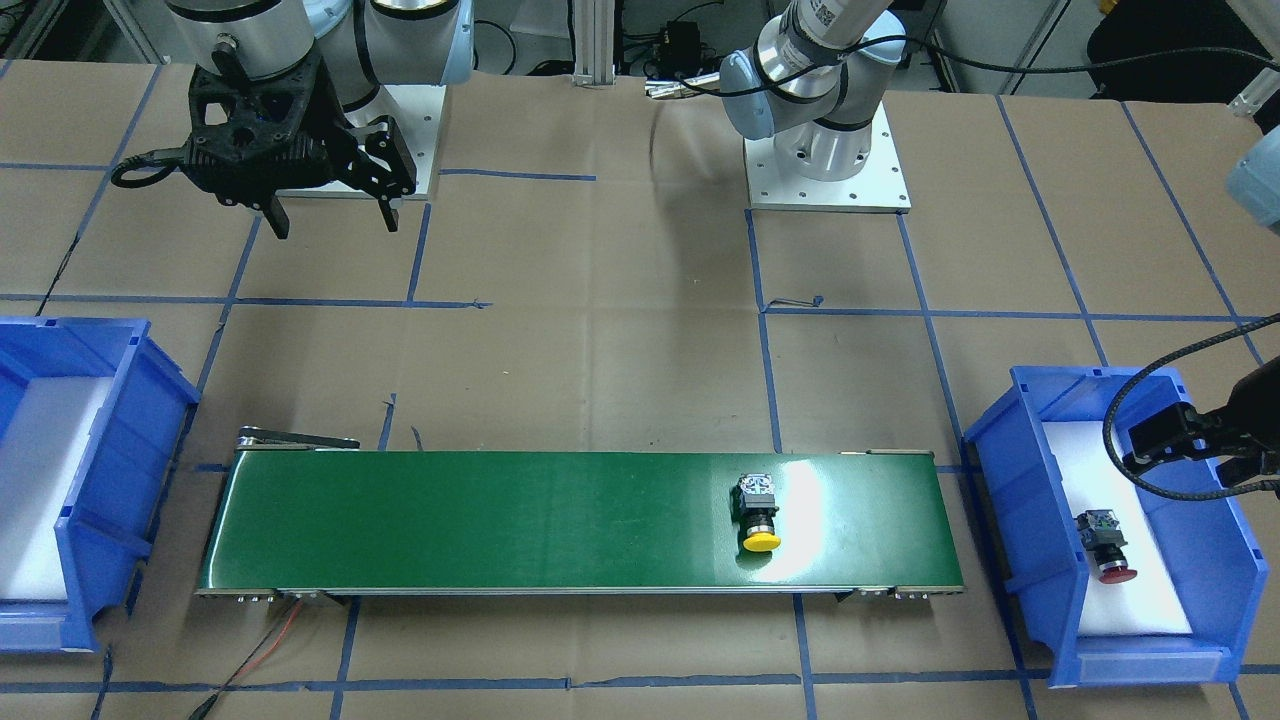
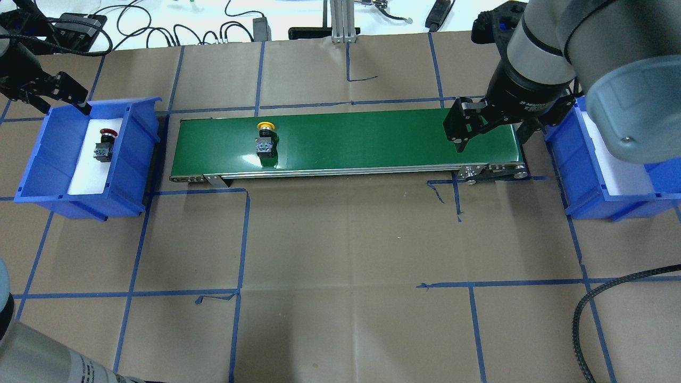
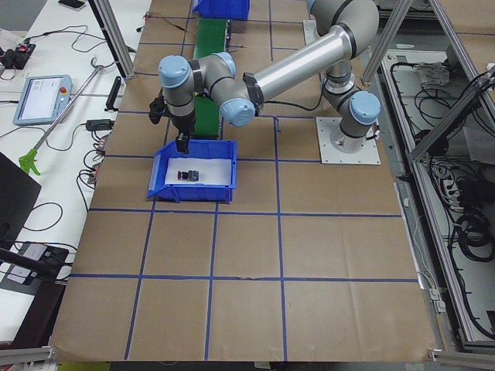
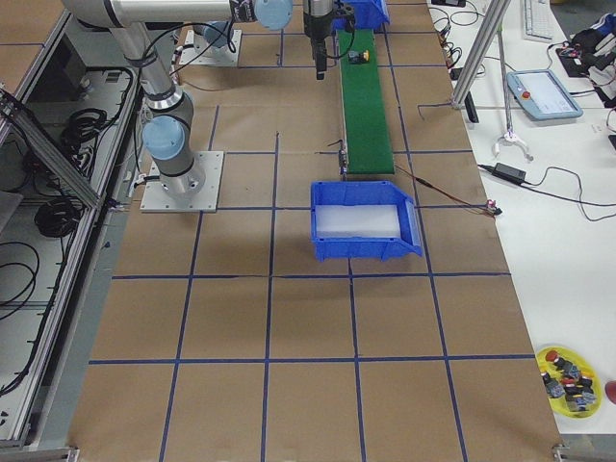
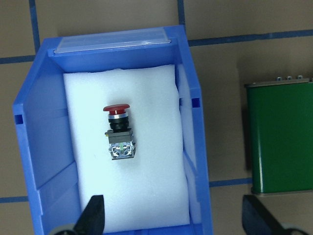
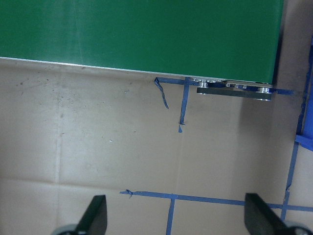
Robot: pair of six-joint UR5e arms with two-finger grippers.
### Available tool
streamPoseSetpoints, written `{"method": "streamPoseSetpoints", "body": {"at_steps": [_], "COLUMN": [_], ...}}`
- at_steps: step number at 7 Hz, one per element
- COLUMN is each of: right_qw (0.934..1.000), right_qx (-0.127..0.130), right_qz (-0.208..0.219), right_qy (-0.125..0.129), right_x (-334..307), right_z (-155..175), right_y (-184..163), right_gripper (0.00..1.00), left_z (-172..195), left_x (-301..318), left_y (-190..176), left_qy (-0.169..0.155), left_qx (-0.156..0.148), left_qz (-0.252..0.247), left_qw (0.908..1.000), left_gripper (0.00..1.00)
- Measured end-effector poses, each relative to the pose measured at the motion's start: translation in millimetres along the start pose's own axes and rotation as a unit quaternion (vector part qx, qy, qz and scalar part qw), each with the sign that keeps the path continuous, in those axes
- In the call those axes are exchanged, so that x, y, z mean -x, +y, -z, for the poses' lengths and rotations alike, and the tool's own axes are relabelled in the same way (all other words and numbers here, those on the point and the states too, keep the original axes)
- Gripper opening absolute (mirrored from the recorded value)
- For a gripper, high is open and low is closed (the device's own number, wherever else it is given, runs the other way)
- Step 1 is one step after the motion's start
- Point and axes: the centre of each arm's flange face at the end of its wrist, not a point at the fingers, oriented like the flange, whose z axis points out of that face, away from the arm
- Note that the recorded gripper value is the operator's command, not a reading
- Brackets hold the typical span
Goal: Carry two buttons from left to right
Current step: 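Return the left gripper to the bin and grasp the red-capped button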
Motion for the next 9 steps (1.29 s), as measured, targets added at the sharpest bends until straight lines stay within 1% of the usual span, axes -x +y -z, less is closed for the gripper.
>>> {"method": "streamPoseSetpoints", "body": {"at_steps": [3,6,7,9], "right_qw": [1.0000,1.0000,1.0000,1.0000], "right_qx": [0.000,0.000,0.000,0.000], "right_qz": [0.000,0.000,0.000,0.000], "right_qy": [0.000,0.000,0.000,0.000], "right_x": [0.0,0.0,0.0,0.1], "right_z": [-0.1,-0.4,-0.4,-0.3], "right_y": [0.0,0.1,0.1,0.1], "right_gripper": [1.00,1.00,1.00,1.00], "left_z": [-60.5,-126.2,-140.1,-155.9], "left_x": [30.6,39.6,39.8,37.3], "left_y": [-15.2,-24.6,-24.5,-20.0], "left_qy": [0.004,0.005,0.008,0.011], "left_qx": [-0.003,-0.002,0.003,0.008], "left_qz": [0.004,0.008,0.009,0.011], "left_qw": [1.0000,1.0000,0.9999,0.9998], "left_gripper": [0.99,0.99,0.98,0.98]}}
